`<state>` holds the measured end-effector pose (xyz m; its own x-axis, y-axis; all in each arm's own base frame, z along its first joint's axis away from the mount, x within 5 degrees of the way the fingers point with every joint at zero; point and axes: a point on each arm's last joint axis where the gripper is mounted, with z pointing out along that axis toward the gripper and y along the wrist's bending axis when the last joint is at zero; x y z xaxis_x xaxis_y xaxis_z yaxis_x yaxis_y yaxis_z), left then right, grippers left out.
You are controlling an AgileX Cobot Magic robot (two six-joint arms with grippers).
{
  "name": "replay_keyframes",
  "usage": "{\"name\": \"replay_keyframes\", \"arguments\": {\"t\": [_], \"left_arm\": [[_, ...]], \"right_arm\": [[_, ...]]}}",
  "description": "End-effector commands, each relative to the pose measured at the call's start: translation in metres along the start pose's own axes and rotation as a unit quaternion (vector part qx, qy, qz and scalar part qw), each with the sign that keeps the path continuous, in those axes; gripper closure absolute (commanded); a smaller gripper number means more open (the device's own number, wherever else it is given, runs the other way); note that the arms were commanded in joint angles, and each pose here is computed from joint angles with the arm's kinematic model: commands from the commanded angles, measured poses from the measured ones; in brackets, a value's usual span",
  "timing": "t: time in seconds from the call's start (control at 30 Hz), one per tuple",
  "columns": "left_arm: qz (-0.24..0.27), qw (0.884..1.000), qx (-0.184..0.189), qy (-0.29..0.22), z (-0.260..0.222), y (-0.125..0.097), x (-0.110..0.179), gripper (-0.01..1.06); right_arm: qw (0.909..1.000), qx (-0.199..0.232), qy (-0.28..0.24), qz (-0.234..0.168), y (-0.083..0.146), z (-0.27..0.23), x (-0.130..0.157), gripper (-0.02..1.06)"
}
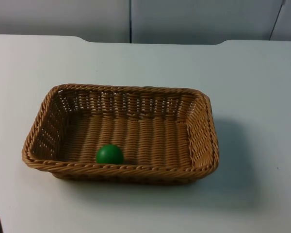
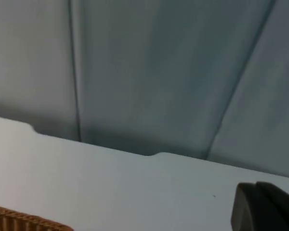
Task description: Pick up the basket with the left hand and place the ball into the basket with the right hand.
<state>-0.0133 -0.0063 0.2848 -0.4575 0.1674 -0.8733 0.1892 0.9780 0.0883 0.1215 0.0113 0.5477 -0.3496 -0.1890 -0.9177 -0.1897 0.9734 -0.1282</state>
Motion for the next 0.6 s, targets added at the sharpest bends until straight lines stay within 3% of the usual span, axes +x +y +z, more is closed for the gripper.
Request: {"name": "replay_keyframes", "arguments": {"t": [0.0, 0.07, 0.2, 0.23, 0.4, 0.43, 0.57], "left_arm": [[-0.003, 1.000, 0.000, -0.008, 0.000, 0.000, 0.000, 1.05], [-0.003, 1.000, 0.000, -0.008, 0.000, 0.000, 0.000, 1.05], [-0.003, 1.000, 0.000, -0.008, 0.000, 0.000, 0.000, 1.05], [-0.003, 1.000, 0.000, -0.008, 0.000, 0.000, 0.000, 1.05], [-0.003, 1.000, 0.000, -0.008, 0.000, 0.000, 0.000, 1.05], [-0.003, 1.000, 0.000, -0.008, 0.000, 0.000, 0.000, 1.05], [-0.003, 1.000, 0.000, -0.008, 0.000, 0.000, 0.000, 1.05]], "right_arm": [[0.9995, 0.028, -0.011, 0.008, 0.004, -0.032, 0.022, 1.05], [0.9993, 0.031, -0.021, 0.008, 0.009, -0.047, 0.033, 1.05], [0.9975, 0.066, -0.018, 0.016, 0.026, -0.077, 0.092, 1.05], [0.9975, 0.066, -0.018, 0.016, 0.026, -0.077, 0.092, 1.05], [0.9963, 0.072, 0.037, 0.028, 0.042, -0.065, 0.176, 1.05], [0.9963, 0.072, 0.037, 0.028, 0.042, -0.065, 0.176, 1.05], [0.9911, 0.051, 0.117, 0.038, 0.046, -0.030, 0.231, 1.05]]}}
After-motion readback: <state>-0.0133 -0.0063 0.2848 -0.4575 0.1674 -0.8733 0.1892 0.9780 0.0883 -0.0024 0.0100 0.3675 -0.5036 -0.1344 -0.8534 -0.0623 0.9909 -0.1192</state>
